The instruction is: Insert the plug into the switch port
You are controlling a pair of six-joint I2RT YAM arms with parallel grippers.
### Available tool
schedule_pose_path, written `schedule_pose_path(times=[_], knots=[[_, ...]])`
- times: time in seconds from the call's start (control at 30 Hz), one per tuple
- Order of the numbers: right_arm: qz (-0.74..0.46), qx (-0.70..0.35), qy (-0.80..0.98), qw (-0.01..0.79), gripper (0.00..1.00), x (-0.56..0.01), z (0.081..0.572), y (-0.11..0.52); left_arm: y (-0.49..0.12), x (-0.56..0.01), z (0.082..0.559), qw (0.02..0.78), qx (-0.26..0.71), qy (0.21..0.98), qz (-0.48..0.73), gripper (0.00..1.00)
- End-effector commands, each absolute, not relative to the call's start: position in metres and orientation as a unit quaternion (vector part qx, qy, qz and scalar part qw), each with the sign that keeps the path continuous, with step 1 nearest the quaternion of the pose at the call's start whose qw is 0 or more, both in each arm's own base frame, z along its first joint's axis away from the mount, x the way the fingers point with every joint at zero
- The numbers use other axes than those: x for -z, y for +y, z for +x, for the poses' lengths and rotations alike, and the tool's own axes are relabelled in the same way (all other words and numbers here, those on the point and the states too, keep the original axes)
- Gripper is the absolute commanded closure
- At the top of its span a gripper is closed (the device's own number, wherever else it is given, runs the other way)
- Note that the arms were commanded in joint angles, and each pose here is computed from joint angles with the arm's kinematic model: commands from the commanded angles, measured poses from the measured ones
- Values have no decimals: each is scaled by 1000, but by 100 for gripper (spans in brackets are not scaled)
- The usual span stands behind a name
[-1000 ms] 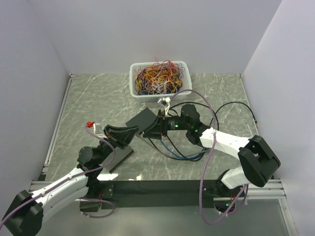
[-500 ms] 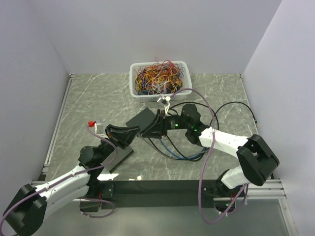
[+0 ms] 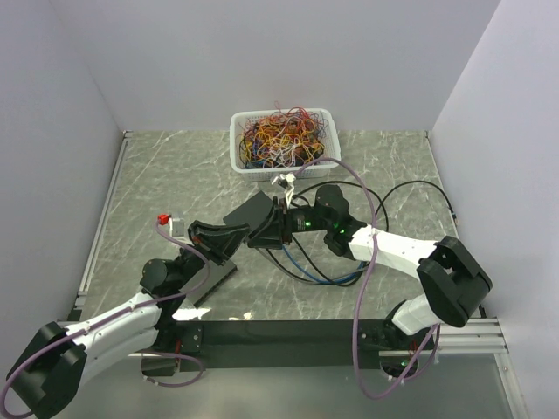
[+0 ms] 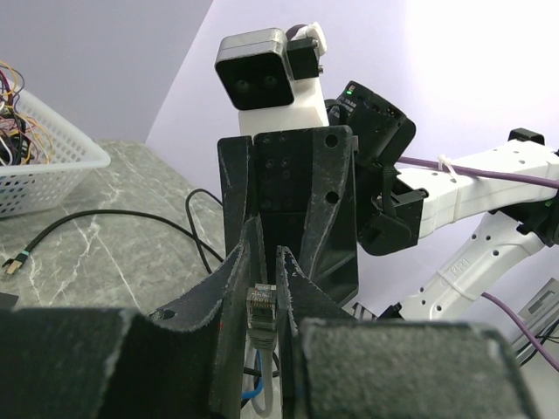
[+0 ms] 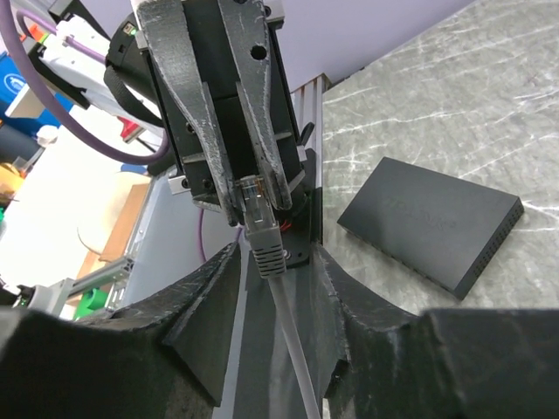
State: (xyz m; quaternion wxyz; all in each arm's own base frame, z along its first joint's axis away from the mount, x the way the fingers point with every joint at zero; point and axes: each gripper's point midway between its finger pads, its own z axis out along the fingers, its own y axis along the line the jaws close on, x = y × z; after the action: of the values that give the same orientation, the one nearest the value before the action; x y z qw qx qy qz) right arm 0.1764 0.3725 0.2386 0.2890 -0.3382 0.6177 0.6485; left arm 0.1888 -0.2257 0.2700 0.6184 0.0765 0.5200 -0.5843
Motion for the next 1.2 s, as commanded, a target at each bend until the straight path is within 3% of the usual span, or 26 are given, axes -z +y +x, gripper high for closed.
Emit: schedule_pose_path(times=[0.0, 0.13, 0.37, 0.47, 0.57, 0.6, 0.67, 0.7, 0.77, 0.8, 0.87, 0.93, 1.0, 1.17], knots=[[-357, -652, 592, 311, 57, -259, 176, 378, -225, -290, 181, 628, 600, 488, 86, 99], [-355, -651, 593, 314, 67, -259, 177, 377, -224, -289, 182, 627, 600, 489, 84, 99], [-353, -648, 595, 317, 98, -258, 178, 377, -225, -284, 188, 624, 594, 503, 73, 100], [-354, -648, 595, 319, 100, -259, 177, 376, -226, -276, 200, 612, 584, 531, 50, 98], [-355, -643, 598, 321, 100, -257, 176, 374, -226, -267, 213, 604, 560, 566, 27, 77], [-355, -641, 599, 323, 100, -257, 177, 374, -223, -269, 215, 611, 552, 568, 23, 63], [-353, -634, 605, 326, 100, -253, 178, 373, -211, -270, 231, 621, 517, 588, -24, 50], [-351, -632, 609, 328, 100, -252, 179, 373, -207, -246, 239, 602, 485, 633, -42, 43], [-349, -622, 618, 330, 100, -248, 182, 371, -181, -255, 255, 620, 436, 642, -116, 37], [-339, -612, 630, 336, 100, -245, 187, 372, -170, -222, 257, 591, 382, 697, -140, 36], [-331, -591, 653, 338, 100, -236, 197, 372, -142, -226, 262, 587, 324, 713, -206, 34], [-314, -570, 676, 346, 100, -230, 211, 375, -107, -193, 257, 556, 226, 752, -272, 30], [-303, -550, 702, 337, 100, -218, 218, 376, -94, -200, 253, 545, 202, 751, -313, 27], [-274, -490, 758, 331, 100, -190, 243, 379, -86, -151, 217, 444, 152, 819, -330, 21]])
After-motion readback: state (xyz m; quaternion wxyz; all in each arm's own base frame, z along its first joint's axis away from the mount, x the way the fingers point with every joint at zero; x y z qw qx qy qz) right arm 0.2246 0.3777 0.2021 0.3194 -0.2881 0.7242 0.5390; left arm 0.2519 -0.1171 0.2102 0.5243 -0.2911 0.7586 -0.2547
